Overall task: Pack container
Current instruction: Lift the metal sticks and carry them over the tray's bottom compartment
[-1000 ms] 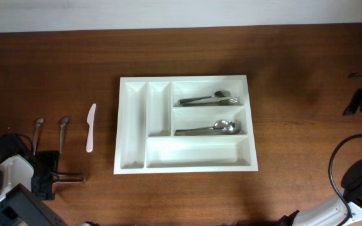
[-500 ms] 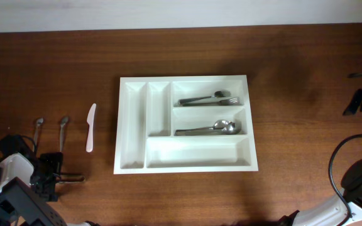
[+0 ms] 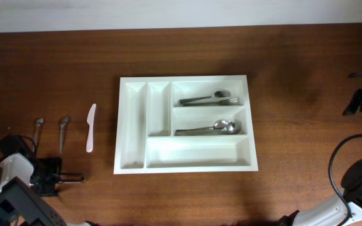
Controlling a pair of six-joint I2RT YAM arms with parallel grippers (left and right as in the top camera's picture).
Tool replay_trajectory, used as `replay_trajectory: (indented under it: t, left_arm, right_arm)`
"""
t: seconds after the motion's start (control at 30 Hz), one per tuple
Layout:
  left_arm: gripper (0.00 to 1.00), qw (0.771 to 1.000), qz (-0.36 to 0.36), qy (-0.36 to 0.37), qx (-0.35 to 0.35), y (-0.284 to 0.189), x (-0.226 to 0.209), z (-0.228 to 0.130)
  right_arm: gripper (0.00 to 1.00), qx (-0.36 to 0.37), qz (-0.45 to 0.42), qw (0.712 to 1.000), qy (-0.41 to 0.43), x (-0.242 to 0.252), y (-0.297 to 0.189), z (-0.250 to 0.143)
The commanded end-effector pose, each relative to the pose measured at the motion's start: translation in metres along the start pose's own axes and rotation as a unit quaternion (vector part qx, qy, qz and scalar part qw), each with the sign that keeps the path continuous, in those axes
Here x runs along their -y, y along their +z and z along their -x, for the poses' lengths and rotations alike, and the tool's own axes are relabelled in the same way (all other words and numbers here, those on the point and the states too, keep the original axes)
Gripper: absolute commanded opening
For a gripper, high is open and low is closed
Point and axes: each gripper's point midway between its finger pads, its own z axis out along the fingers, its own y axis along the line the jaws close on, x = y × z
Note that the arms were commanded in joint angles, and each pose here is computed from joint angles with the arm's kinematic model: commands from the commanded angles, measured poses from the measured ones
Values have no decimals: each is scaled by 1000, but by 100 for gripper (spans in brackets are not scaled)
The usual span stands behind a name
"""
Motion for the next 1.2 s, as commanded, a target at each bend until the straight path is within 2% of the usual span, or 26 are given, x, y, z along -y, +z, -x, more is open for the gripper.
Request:
replay_trajectory:
  t: [0.0, 0.07, 0.17, 0.27, 0.4, 0.57, 0.77, 1.0, 1.1, 1.17]
  left_arm:
    - [62, 1000, 29, -4, 1, 10, -11, 0]
    - [62, 1000, 30, -3, 4, 10, -12, 1]
    - [37, 1000, 30, -4, 4, 10, -12, 1]
    - [24, 999, 34, -4, 9, 9, -13, 3]
    - [20, 999, 38, -3, 13, 9, -14, 5]
    - [4, 999, 35, 12, 12, 9, -12, 5]
    - [2, 995, 8, 92, 30, -9, 7, 20]
    - [2, 982, -53, 158, 87, -71, 45, 37]
    - [2, 962, -117, 224, 100, -105, 75, 23]
    - [2, 940, -160, 280, 111, -129, 95, 8]
  right_arm:
    - [99, 8, 2, 1000, 8, 0, -5, -1]
    - [99, 8, 2, 1000, 8, 0, -5, -1]
    - [99, 8, 2, 1000, 8, 0, -5, -1]
    - [99, 8, 2, 1000, 8, 0, -5, -1]
    - [99, 8, 2, 1000, 8, 0, -5, -1]
    - [99, 8, 2, 1000, 8, 0, -5, -1]
    - [99, 8, 2, 1000, 8, 0, -5, -1]
    - [99, 8, 2, 1000, 8, 0, -5, -1]
    - [99, 8, 2, 1000, 8, 0, -5, -1]
    - [99, 8, 2, 1000, 8, 0, -5, -1]
